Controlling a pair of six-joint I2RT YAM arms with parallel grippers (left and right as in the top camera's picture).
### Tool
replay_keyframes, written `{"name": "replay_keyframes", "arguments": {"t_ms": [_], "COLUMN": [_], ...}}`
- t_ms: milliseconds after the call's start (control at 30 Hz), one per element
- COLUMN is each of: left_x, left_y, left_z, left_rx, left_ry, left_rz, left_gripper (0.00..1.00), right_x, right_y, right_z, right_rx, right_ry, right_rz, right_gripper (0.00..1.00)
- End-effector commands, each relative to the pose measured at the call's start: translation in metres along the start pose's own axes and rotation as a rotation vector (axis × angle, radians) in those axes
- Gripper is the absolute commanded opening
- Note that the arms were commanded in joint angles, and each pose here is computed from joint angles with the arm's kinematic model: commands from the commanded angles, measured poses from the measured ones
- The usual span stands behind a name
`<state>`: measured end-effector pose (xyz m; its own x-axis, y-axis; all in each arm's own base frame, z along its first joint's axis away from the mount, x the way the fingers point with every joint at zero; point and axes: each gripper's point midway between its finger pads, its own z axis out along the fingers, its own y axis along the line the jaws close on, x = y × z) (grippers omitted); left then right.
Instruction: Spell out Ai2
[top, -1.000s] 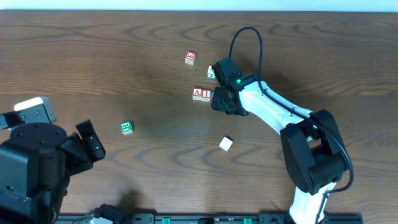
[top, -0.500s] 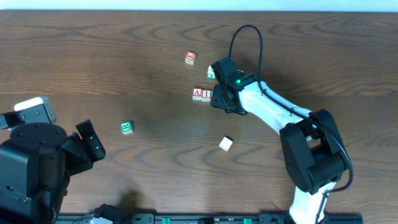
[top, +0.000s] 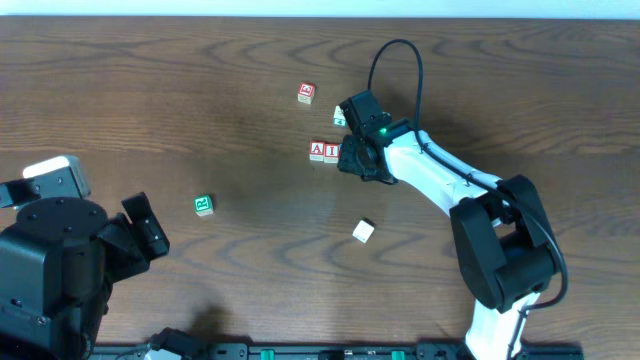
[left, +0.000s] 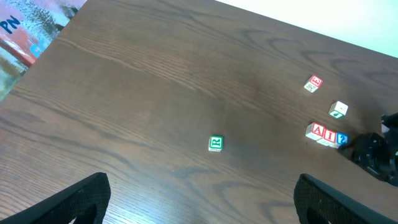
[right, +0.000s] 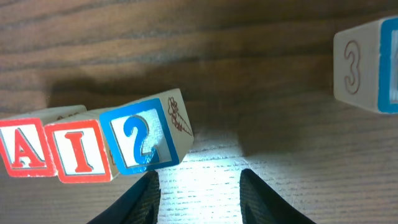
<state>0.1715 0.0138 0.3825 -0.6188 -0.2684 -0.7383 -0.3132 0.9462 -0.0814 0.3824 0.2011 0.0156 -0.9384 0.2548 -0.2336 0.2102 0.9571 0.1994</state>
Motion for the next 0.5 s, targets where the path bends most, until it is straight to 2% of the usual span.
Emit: {"name": "replay_keyframes", "arguments": {"t_ms": [0,200,333,467], "left_x": [-0.003,-0.003,-0.003,-0.003], "left_y": [0.004,0.004,0.004,0.004], "left_z": [-0.001,-0.001,-0.001,-0.001], "left_rx": [-0.023,-0.023,-0.023,-0.023], "left_ry": [-0.013,-0.013,-0.013,-0.013], "left_rz": [-0.001,-0.002,-0.002,-0.002], "left_gripper": [0.96,0.95,0.95,0.95], "right_x": [0.014,0.03,0.013,-0.009], "right_y": [-0.002,-0.031,-0.047,-0.043], "right_z": [0.004,0.001,0.002,0.004], "right_rx": [-0.015,0.062,0.109,0.078], "right_ry": [0.073,0.177,0.119,0.04], "right_rz": [-0.006,0.03,0.049,0.029], "right_gripper": [0.42,0.37,0.38,0.4]}}
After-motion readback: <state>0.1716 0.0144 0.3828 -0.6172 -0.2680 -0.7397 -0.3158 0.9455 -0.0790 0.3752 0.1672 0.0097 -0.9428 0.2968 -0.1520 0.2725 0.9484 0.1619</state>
